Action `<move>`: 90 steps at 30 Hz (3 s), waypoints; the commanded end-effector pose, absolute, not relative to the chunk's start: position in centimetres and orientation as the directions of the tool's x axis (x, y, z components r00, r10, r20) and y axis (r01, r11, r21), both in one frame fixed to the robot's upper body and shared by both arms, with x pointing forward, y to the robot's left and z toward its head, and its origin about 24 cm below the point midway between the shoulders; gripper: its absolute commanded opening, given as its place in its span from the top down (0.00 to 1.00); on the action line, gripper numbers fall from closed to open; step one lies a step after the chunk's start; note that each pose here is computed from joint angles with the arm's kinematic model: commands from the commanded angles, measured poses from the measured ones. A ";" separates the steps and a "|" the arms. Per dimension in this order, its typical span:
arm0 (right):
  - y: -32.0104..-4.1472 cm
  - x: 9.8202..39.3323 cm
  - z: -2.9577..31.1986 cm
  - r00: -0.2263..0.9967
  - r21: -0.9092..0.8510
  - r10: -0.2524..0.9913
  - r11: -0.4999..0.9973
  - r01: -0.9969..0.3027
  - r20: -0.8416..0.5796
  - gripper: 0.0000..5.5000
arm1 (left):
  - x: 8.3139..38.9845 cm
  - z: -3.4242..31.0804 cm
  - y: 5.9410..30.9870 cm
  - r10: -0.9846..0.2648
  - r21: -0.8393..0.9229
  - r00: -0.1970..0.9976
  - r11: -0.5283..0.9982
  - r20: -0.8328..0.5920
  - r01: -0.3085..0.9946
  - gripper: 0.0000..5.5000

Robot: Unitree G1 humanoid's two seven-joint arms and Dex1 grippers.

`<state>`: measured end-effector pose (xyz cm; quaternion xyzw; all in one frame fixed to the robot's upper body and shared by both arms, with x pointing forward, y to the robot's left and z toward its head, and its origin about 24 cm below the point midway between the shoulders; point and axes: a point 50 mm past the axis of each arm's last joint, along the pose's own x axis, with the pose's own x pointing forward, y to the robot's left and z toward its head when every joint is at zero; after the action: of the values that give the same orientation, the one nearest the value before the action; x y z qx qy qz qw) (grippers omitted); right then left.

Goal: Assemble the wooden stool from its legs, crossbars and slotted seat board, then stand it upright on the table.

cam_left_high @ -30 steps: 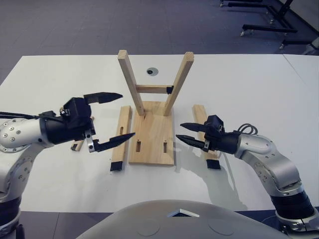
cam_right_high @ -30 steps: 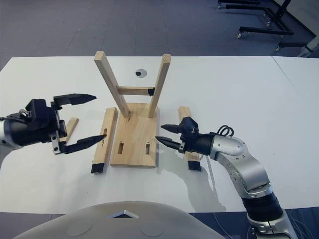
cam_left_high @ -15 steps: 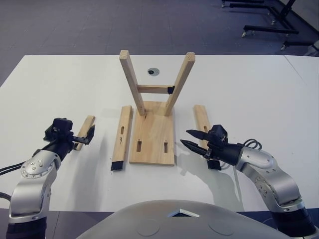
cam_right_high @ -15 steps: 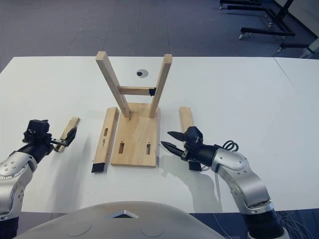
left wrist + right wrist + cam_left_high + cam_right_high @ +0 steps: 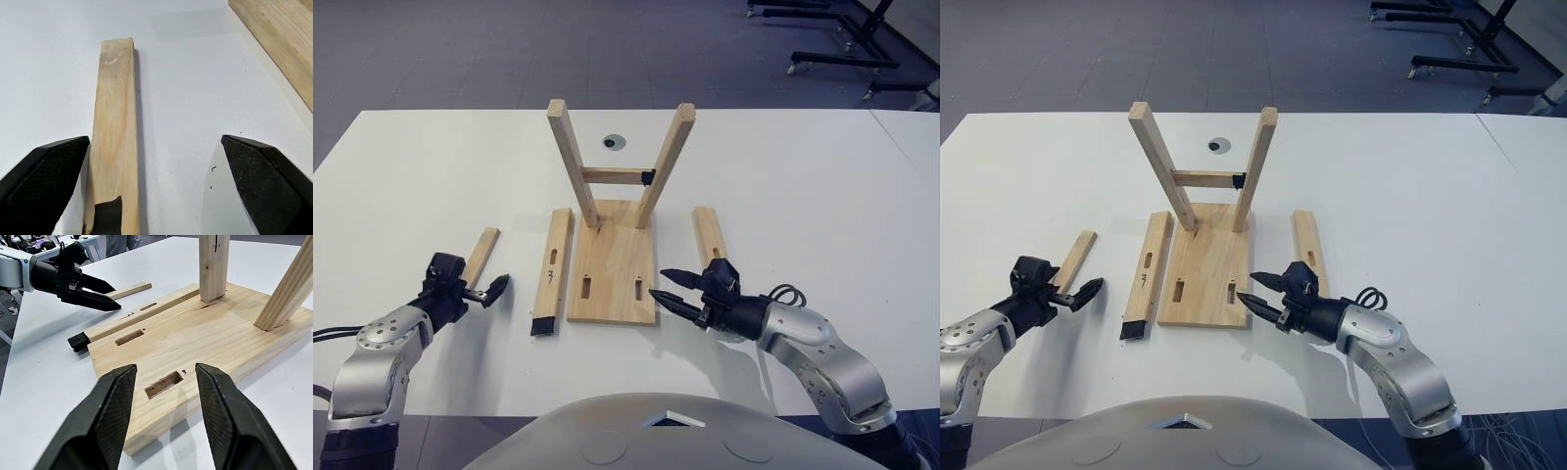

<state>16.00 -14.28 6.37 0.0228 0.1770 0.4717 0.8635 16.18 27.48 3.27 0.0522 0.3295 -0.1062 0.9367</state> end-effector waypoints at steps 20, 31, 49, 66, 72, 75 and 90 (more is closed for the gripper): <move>-15.0 17.2 7.2 0.542 0.199 0.802 0.590 -0.782 -0.250 0.60 | 11.4 -1.2 27.5 -0.158 -0.171 0.478 0.985 -0.864 0.015 0.69; -16.0 19.5 8.3 0.633 0.194 0.756 0.654 -0.731 -0.167 0.60 | 14.6 1.4 24.3 -0.291 -0.233 0.624 0.957 -0.725 0.175 0.77; -10.2 22.3 17.8 0.568 0.367 0.789 0.469 -0.804 0.236 0.60 | 20.6 10.3 19.6 -0.450 0.497 0.884 0.800 0.127 0.336 0.77; -5.4 25.4 18.1 0.453 0.425 0.817 0.290 -0.857 0.356 0.60 | 21.6 13.1 15.3 -0.535 0.351 0.789 0.832 0.303 0.429 0.77; -5.7 26.4 17.7 0.476 0.425 0.808 0.318 -0.848 0.346 0.60 | 21.5 13.2 14.9 -0.547 0.349 0.778 0.826 0.310 0.442 0.77; -5.9 26.9 17.6 0.490 0.429 0.801 0.329 -0.841 0.344 0.60 | 21.4 13.4 14.9 -0.547 0.353 0.776 0.826 0.314 0.440 0.77; -5.1 27.3 17.9 0.469 0.457 0.819 0.296 -0.839 0.331 0.65 | 21.2 12.8 14.3 -0.580 0.357 0.761 0.804 0.290 0.476 0.77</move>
<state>27.08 -5.46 17.57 0.3023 -0.0272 0.5119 0.8036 21.24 14.47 12.87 0.1232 -0.1995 -0.2769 0.9319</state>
